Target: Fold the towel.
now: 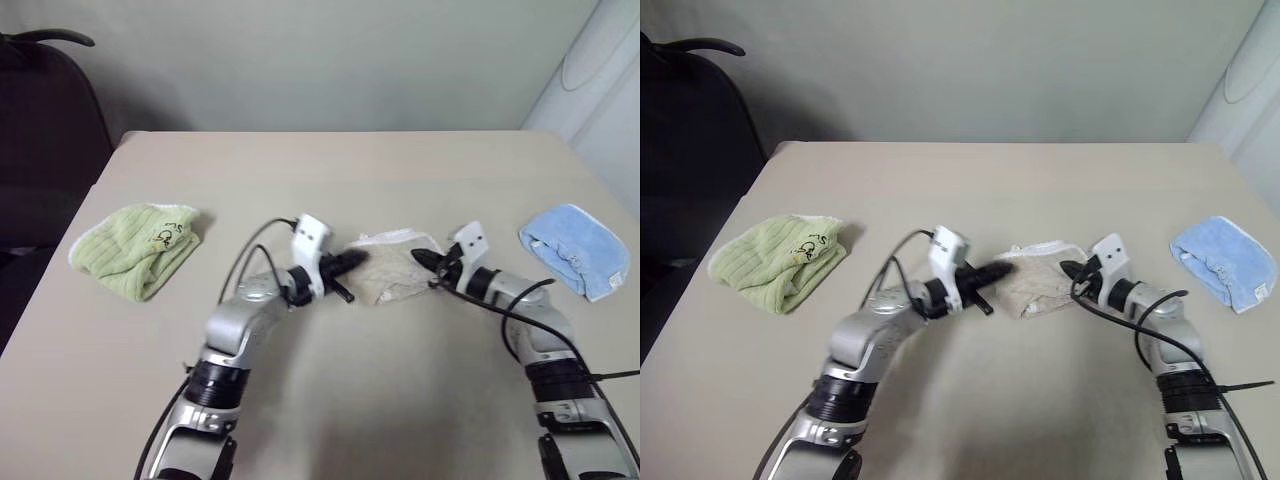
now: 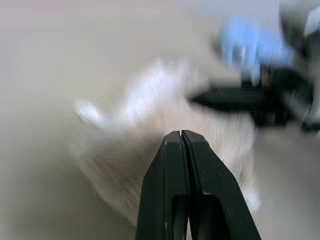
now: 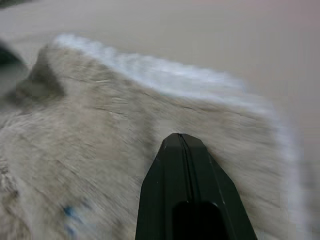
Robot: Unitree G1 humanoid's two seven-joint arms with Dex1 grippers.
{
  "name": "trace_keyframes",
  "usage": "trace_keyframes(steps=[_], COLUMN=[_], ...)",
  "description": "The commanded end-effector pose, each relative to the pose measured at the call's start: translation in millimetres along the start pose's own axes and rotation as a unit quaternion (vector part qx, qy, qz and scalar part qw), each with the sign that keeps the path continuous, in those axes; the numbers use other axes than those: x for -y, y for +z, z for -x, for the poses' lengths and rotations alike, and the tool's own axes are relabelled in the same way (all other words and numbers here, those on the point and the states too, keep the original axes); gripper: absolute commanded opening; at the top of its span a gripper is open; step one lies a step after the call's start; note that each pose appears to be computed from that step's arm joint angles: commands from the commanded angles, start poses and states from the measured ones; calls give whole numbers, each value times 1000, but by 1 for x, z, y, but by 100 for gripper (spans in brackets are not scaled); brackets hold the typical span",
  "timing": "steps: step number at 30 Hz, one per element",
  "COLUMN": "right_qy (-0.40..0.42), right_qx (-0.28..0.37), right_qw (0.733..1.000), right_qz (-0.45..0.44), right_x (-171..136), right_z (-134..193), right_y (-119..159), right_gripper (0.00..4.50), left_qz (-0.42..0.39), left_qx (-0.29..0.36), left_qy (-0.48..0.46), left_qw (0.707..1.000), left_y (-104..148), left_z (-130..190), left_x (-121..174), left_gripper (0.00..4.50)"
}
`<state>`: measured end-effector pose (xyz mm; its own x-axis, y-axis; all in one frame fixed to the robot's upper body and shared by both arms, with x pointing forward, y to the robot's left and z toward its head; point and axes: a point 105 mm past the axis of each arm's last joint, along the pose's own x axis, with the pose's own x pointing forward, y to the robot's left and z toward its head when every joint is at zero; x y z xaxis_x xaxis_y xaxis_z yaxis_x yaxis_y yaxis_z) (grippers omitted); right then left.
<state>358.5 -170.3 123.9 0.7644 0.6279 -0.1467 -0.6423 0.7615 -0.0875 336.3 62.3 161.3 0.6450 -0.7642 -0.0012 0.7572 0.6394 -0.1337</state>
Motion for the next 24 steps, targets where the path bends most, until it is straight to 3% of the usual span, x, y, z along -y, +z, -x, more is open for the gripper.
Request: trace_keyframes(steps=[1,8,12,24], right_qy=[-10,41,40,106], right_qx=[38,-11,-31,-117], right_qw=[999,989,982,974], right_qz=[-29,-145,-182,-163], right_x=[14,13,19,9], right_z=[21,31,28,6], right_y=[28,17,8,-27], right_gripper=[57,297,435,448], left_qz=[-29,-23,-12,6], left_qx=[14,-16,-25,-51], left_qy=[41,116,125,152], left_qw=[999,993,992,987], left_y=[15,-3,-15,-37], left_z=[29,69,82,96], left_x=[-14,-42,-39,-28], left_gripper=[8,8,8,8])
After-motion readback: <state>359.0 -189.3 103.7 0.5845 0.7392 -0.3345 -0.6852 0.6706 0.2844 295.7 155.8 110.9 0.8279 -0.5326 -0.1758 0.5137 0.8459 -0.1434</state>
